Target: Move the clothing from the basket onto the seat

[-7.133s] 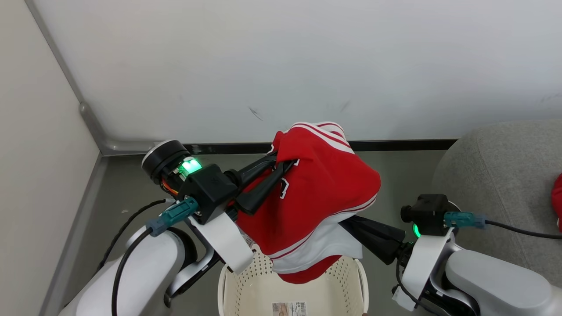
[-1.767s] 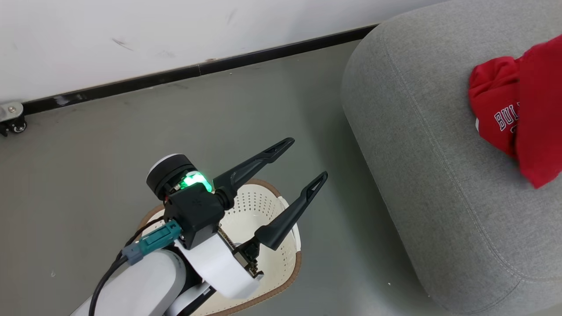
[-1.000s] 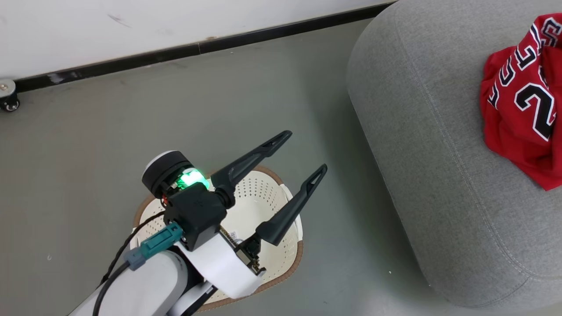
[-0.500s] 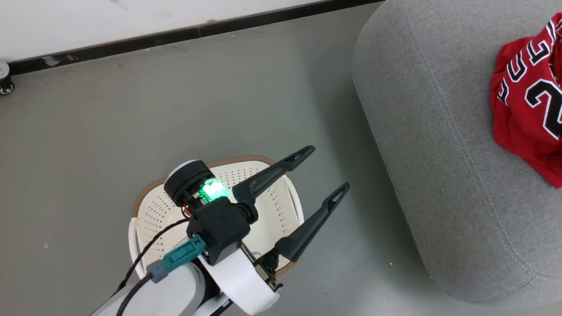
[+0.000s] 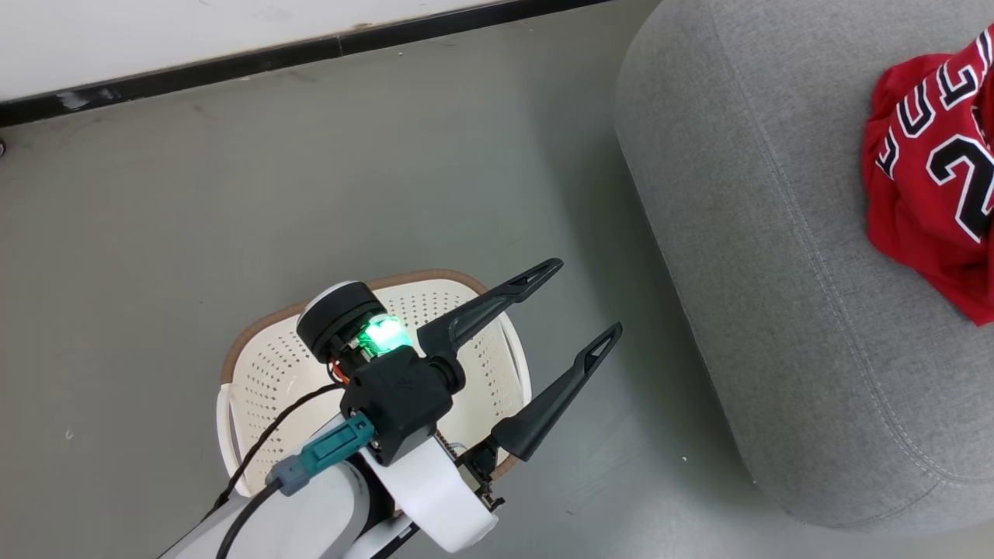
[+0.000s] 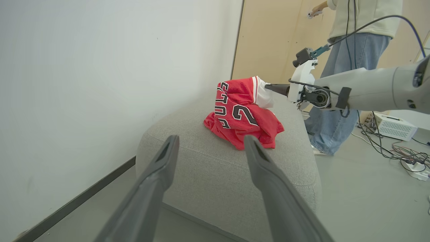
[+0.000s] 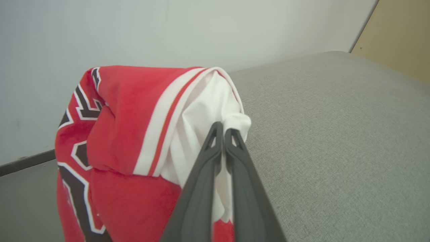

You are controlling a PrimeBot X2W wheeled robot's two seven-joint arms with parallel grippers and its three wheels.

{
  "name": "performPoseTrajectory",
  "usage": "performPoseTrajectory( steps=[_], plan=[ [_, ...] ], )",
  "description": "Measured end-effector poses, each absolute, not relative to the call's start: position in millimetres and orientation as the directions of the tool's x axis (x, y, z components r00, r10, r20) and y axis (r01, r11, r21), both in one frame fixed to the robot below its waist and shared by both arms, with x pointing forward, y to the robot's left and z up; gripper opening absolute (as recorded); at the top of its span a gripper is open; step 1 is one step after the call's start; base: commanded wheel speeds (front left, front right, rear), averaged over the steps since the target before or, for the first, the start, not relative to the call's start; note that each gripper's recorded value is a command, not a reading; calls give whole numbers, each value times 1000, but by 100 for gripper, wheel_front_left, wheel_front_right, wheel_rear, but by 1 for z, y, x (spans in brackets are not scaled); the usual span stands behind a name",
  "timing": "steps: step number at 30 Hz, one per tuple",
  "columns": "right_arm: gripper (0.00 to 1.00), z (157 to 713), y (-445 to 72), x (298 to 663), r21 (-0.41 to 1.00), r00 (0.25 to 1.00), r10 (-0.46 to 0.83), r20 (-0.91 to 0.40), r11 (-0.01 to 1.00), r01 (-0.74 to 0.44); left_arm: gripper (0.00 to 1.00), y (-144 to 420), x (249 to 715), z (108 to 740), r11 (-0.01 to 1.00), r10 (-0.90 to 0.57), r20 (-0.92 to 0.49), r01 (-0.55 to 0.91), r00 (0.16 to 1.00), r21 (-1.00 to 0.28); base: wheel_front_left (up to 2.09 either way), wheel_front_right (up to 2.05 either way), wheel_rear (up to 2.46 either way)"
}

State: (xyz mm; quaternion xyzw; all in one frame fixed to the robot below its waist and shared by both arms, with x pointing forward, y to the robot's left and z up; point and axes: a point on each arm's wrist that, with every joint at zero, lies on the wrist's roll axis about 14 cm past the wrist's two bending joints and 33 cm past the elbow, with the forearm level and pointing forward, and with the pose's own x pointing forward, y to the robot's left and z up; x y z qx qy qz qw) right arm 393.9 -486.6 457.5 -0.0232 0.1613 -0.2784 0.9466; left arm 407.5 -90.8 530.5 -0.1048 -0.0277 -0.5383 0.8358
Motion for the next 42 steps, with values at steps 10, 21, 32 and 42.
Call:
performPoseTrajectory(
  steps=[10, 21, 32, 42],
  plan=[
    [100, 463, -494, 377, -121, 778, -562, -280, 825, 552, 100, -101, 404, 530, 372, -903, 170, 916, 394, -149, 0, 0, 0],
    [100, 471, -501, 348, -141, 769, -582, -264, 812, 567, 100, -113, 399, 535, 338, -913, 190, 930, 362, -145, 0, 0, 0],
    [100, 509, -463, 385, -136, 879, -458, -137, 887, 441, 100, -106, 403, 544, 390, -888, 210, 912, 408, -124, 0, 0, 0],
    [100, 542, -387, 440, -120, 970, -242, -7, 963, 239, 100, -69, 417, 540, 547, -805, 178, 825, 565, -144, 0, 0, 0]
  ],
)
